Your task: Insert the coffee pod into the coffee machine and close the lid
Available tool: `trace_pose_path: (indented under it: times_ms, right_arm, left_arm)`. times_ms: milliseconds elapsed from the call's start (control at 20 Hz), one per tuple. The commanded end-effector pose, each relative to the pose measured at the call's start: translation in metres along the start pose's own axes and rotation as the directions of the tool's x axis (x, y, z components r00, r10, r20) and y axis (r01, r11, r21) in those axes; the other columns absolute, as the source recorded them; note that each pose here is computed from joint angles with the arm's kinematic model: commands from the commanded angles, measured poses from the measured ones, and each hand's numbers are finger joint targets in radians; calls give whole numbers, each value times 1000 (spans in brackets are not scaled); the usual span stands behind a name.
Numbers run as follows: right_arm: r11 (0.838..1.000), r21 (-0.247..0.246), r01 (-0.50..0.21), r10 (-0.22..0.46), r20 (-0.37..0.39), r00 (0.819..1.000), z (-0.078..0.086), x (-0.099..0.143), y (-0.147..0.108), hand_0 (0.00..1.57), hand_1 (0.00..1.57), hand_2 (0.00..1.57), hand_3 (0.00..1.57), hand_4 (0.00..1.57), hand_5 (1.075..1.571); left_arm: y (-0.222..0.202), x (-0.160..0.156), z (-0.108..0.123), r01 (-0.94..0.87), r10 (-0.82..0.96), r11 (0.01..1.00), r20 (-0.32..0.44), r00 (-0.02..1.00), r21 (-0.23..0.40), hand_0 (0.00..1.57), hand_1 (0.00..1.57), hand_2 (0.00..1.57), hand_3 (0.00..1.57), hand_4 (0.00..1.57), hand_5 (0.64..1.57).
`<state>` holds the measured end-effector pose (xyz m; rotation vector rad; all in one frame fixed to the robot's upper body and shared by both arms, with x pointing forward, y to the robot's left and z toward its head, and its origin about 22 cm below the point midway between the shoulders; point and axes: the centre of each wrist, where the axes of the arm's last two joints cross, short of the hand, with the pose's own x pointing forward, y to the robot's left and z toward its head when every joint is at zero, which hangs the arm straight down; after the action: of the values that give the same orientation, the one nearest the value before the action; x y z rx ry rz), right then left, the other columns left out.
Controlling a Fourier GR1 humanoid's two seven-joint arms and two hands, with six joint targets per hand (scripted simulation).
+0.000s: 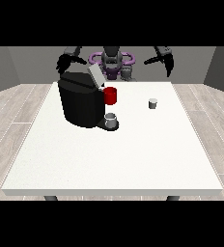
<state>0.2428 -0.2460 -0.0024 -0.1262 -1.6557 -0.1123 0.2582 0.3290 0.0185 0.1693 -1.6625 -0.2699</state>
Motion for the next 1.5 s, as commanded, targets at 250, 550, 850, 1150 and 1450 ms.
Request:
trace_pose_path:
  times_ms: [250, 550, 850, 1150, 1450]
  right_arm:
    - [998, 59, 21, -25, 69, 997, -29, 22, 5, 0, 0, 0, 0, 283, 1571]
    - [997, 78, 21, -28, 94, 995, -22, 25, 32, 0, 0, 0, 0, 352, 1571]
    - [998, 61, -11, 10, 26, 1000, -33, 13, 31, 0, 0, 0, 0, 371, 1571]
    - [999, 39, -37, 37, 12, 999, -47, 4, 17, 0, 0, 0, 0, 424, 1571]
    - [997, 55, -63, 65, -49, 997, -34, 10, 32, 0, 0, 0, 0, 427, 1571]
  left_arm:
    - [36, 14, -52, 44, -43, 999, -80, 996, 0, 0, 0, 0, 0, 0, 1571]
    - [70, -10, -54, 101, -96, 994, -146, 985, 29, 0, 0, 0, 0, 0, 1571]
    - [42, -15, -72, 182, -182, 983, -210, 961, -20, 0, 0, 0, 0, 0, 1571]
    - [39, -11, -85, 254, -269, 963, -208, 941, -95, 0, 0, 198, 0, 0, 1571]
    - [22, -46, -77, 277, -296, 955, -335, 894, -104, 647, 647, 718, 349, 0, 1571]
